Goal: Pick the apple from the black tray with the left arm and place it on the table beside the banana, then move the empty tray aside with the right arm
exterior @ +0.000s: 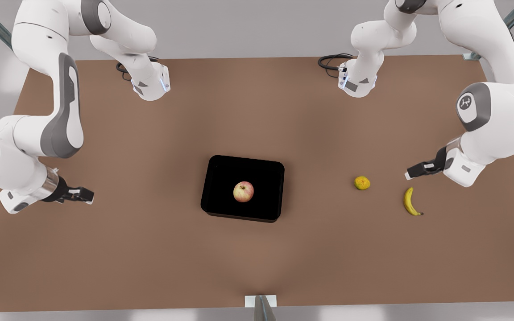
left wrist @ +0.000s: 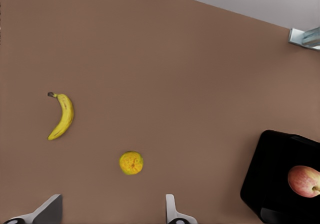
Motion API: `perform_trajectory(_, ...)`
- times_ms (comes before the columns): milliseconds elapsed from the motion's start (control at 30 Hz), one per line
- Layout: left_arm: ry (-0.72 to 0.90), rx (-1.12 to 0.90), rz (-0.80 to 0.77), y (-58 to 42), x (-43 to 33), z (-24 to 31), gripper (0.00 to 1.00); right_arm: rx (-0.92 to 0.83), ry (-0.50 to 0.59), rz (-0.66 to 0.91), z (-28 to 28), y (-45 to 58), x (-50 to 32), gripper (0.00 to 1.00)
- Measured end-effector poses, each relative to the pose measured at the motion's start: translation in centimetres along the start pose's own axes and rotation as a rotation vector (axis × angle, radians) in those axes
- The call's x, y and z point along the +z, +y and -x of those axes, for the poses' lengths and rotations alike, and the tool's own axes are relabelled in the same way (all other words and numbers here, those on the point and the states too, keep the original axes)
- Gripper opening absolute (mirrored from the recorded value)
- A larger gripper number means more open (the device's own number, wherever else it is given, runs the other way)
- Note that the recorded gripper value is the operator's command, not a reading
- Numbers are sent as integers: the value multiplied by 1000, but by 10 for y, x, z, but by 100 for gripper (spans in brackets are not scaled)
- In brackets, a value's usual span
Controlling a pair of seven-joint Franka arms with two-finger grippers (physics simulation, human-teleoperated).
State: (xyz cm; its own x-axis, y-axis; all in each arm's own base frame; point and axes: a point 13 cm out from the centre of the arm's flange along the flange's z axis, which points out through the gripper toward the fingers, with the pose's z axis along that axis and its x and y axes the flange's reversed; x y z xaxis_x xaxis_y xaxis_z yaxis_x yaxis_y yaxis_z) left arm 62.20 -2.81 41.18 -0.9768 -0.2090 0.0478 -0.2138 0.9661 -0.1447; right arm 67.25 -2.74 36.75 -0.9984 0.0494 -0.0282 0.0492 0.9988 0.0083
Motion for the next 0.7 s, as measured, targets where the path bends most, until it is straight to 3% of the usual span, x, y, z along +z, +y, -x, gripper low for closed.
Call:
perform_trajectory(133, -13, 10, 10, -17, 17, 8, 100, -8, -5, 2, 5, 5, 7, 100)
perform_trajectory(200, -4, 108, 29, -79, 45, 0, 100, -8, 6, 2, 10, 5, 28, 100)
perform_trajectory(400, -42, 492, 76, -358, 118, -138, 100, -12, -10, 5, 43, 7, 65, 100)
perform_trajectory(700, -93, 435, 176, -451, 271, -190, 100, -29, -21, 15, 29, 21, 10, 100)
